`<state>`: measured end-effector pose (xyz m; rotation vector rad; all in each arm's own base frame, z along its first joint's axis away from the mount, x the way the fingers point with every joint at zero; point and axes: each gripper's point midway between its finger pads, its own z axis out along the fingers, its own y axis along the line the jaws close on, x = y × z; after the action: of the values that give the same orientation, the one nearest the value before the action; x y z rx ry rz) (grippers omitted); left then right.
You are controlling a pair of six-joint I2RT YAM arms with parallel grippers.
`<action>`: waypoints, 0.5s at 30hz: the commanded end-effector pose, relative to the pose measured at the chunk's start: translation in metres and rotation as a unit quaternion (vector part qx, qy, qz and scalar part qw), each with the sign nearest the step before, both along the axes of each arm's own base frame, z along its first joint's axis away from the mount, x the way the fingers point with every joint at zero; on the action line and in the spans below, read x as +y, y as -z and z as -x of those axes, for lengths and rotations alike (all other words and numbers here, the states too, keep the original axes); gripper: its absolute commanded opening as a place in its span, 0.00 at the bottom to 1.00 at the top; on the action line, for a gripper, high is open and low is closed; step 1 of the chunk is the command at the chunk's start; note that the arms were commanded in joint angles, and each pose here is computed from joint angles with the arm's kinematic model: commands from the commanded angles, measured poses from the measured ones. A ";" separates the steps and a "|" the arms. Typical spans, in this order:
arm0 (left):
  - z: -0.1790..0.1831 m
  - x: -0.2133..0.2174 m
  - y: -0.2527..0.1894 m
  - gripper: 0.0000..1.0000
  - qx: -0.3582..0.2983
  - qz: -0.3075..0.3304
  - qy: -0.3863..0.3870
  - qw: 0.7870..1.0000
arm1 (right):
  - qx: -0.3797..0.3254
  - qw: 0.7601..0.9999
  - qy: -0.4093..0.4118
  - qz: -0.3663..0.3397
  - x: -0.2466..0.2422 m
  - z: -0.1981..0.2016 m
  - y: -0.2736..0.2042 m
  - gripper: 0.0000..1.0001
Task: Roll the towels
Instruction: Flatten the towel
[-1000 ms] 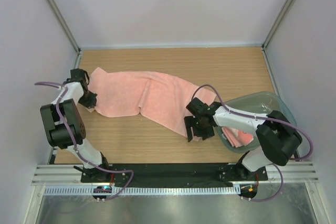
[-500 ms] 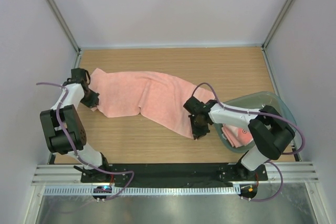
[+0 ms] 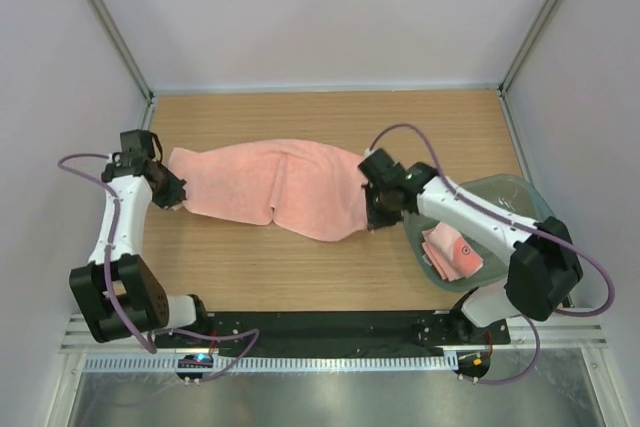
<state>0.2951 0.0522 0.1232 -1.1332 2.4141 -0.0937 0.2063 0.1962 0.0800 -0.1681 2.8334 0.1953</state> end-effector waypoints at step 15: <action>-0.177 -0.002 -0.137 0.00 -0.150 0.058 0.098 0.982 | -0.154 0.928 0.109 -0.320 -0.015 -0.329 -0.209 0.01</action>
<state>0.4367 0.0591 0.2525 -0.9120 2.2716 -0.3198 0.5249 0.1869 0.2706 0.1480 2.3438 0.6936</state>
